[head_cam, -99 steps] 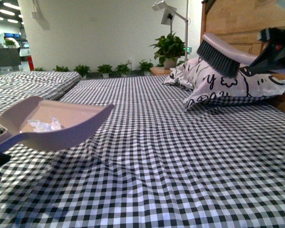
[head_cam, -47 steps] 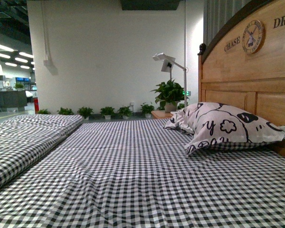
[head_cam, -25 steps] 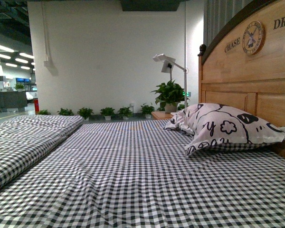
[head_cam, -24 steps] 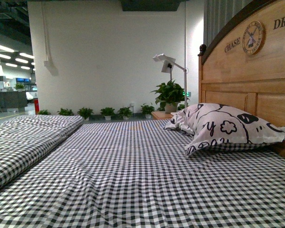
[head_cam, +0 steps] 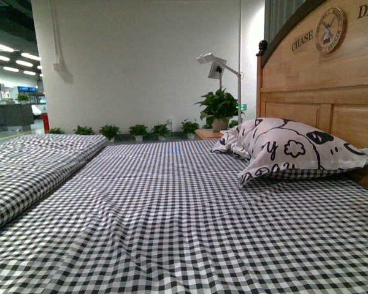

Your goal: Clean up trash

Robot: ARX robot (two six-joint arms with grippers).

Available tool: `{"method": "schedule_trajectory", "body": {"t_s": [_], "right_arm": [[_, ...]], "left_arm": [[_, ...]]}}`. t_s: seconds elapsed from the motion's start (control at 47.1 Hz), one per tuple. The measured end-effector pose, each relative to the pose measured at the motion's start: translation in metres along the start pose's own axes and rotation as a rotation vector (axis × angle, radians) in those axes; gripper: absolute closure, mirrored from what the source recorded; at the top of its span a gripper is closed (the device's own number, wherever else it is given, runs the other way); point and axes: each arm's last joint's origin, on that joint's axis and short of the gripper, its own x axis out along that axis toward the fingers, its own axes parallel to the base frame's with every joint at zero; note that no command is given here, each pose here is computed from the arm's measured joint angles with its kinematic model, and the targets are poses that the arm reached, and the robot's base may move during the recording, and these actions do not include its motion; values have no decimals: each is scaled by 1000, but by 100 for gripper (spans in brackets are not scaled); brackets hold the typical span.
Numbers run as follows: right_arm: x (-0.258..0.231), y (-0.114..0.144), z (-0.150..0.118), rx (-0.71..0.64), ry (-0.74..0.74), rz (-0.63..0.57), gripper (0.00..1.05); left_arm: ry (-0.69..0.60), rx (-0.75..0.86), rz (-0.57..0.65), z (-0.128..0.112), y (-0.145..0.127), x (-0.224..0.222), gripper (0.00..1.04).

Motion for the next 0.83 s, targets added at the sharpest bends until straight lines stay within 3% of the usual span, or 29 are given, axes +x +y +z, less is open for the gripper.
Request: {"method": "schedule_trajectory", "body": {"t_s": [0.828], "right_arm": [[0, 0, 0, 0, 0, -1, 84]], "left_arm": [[0, -1, 0, 0, 0, 0, 79]]}}
